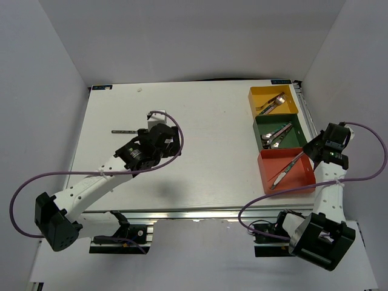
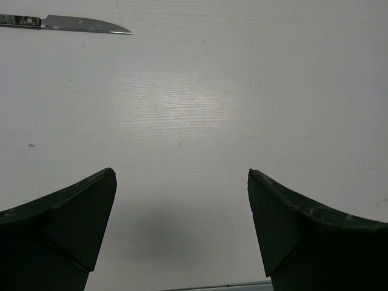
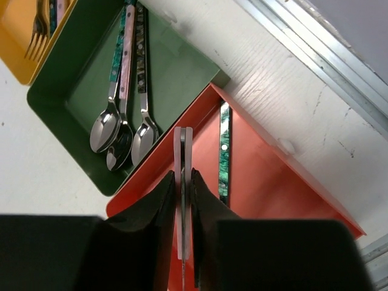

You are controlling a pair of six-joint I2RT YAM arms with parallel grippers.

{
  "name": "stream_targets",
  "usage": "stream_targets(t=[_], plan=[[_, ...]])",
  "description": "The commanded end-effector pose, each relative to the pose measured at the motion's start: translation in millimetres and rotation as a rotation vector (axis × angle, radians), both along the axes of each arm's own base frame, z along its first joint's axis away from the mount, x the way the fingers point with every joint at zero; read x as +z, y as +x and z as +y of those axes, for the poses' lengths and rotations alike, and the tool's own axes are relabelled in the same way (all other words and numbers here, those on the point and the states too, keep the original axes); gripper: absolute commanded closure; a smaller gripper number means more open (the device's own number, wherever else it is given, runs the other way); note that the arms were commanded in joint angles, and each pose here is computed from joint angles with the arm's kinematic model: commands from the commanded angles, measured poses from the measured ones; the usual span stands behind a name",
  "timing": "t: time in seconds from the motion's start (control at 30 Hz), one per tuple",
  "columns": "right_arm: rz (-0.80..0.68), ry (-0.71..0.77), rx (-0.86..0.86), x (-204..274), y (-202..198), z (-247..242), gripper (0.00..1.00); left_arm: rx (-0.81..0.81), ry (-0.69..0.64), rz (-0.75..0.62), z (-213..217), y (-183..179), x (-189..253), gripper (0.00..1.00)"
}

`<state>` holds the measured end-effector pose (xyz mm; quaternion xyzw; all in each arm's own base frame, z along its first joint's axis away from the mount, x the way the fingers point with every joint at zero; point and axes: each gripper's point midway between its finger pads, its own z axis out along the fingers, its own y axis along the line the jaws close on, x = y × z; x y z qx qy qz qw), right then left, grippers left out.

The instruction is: Sort the eating utensils into containers

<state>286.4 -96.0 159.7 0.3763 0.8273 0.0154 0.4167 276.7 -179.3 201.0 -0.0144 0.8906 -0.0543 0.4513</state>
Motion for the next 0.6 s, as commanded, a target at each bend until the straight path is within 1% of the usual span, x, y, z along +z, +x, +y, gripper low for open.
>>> stream_targets(t=[0.0, 0.07, 0.1, 0.13, 0.2, 0.3, 0.4, 0.43, 0.47, 0.5, 0.53, 0.57], plan=[[-0.014, 0.019, 0.056, -3, 5, 7, 0.80, 0.034, -0.017, -0.007, 4, 6, 4, 0.02], [-0.003, 0.024, 0.055, -9, 2, 8, 0.66, 0.053, -0.028, -0.003, 6, 9, 3, 0.02], [-0.003, 0.024, 0.055, -10, 1, 9, 0.51, 0.061, -0.029, -0.002, 7, 11, 3, 0.02], [-0.009, 0.020, 0.054, -9, 0, 9, 0.42, 0.067, -0.037, 0.003, 7, 12, 3, 0.02], [-0.008, 0.012, 0.047, -5, -2, 7, 0.11, 0.110, -0.044, 0.011, 16, 19, 3, 0.02], [-0.017, 0.003, 0.043, 6, -1, 6, 0.11, 0.193, -0.067, 0.037, 34, 33, -3, 0.02], [-0.059, 0.005, 0.054, 22, 4, 8, 0.11, 0.304, -0.095, 0.012, 58, 49, 0, 0.02], [-0.085, 0.035, 0.095, 27, 7, 18, 0.11, 0.349, -0.110, -0.003, 65, 53, 3, 0.02], [-0.103, 0.045, 0.122, 32, 9, 25, 0.11, 0.409, -0.109, -0.020, 80, 60, 6, 0.02], [-0.132, 0.051, 0.146, 39, 8, 33, 0.11, 0.441, -0.106, -0.012, 87, 66, 2, 0.02], [-0.161, 0.078, 0.206, 44, 11, 47, 0.11, 0.481, -0.109, -0.007, 95, 71, 0, 0.02], [-0.186, 0.086, 0.263, 49, 14, 63, 0.11, 0.566, -0.134, -0.020, 112, 82, 6, 0.02]])
